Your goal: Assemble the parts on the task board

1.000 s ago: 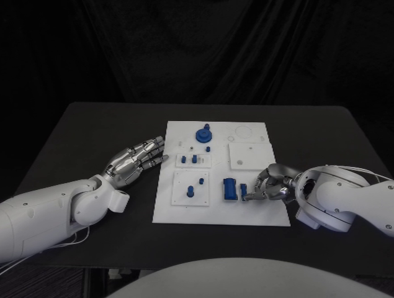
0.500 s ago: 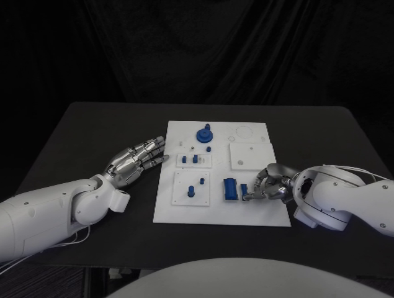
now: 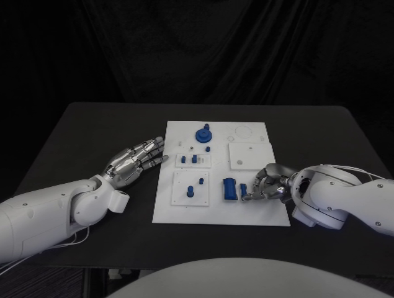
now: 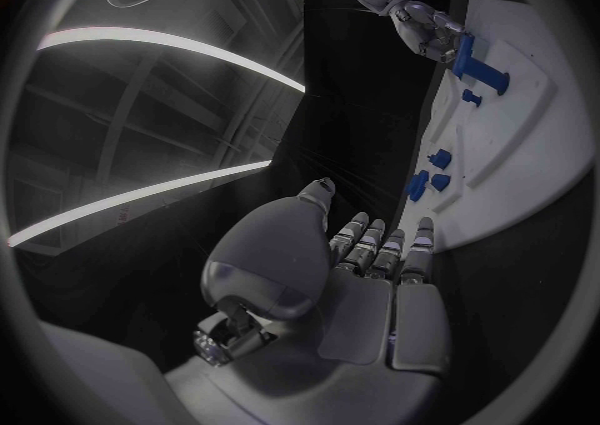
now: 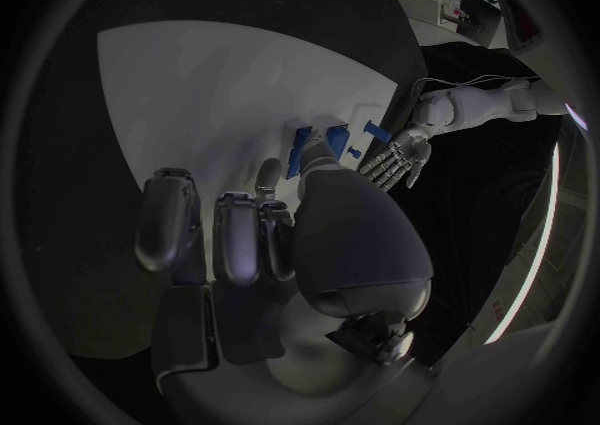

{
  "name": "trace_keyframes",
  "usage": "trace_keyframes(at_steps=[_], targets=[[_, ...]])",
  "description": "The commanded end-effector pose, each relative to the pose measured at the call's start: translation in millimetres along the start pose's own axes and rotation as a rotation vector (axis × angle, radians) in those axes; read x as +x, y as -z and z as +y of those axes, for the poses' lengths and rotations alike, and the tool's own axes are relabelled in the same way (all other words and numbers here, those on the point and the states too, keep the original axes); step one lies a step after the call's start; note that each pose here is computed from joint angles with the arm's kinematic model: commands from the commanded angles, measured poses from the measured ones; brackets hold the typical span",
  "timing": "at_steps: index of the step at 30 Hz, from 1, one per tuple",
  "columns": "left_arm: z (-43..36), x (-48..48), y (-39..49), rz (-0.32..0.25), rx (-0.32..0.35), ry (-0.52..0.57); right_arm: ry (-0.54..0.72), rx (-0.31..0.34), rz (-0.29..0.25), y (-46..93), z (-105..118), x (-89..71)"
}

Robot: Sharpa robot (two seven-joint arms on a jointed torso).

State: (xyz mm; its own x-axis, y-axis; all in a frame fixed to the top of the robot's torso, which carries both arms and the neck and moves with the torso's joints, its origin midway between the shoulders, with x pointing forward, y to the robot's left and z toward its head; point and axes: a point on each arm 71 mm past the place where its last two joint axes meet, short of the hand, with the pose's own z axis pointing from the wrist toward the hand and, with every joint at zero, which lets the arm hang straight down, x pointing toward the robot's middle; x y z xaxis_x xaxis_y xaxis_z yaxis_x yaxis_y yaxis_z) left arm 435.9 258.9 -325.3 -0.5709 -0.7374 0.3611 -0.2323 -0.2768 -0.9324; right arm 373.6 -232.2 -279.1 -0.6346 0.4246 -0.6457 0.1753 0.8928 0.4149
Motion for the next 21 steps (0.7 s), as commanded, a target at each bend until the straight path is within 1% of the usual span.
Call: trace_keyframes(at_steps=[1,21], targets=[[0.0,1.9,-0.7,0.009,0.014,0.014,0.004,0.016,-0.003,-0.4,-1.6,0.8],[0.2,1.7,0.1,0.008,0.018,0.015,0.001,0.011,-0.009,-1.2,-0.9,0.8]])
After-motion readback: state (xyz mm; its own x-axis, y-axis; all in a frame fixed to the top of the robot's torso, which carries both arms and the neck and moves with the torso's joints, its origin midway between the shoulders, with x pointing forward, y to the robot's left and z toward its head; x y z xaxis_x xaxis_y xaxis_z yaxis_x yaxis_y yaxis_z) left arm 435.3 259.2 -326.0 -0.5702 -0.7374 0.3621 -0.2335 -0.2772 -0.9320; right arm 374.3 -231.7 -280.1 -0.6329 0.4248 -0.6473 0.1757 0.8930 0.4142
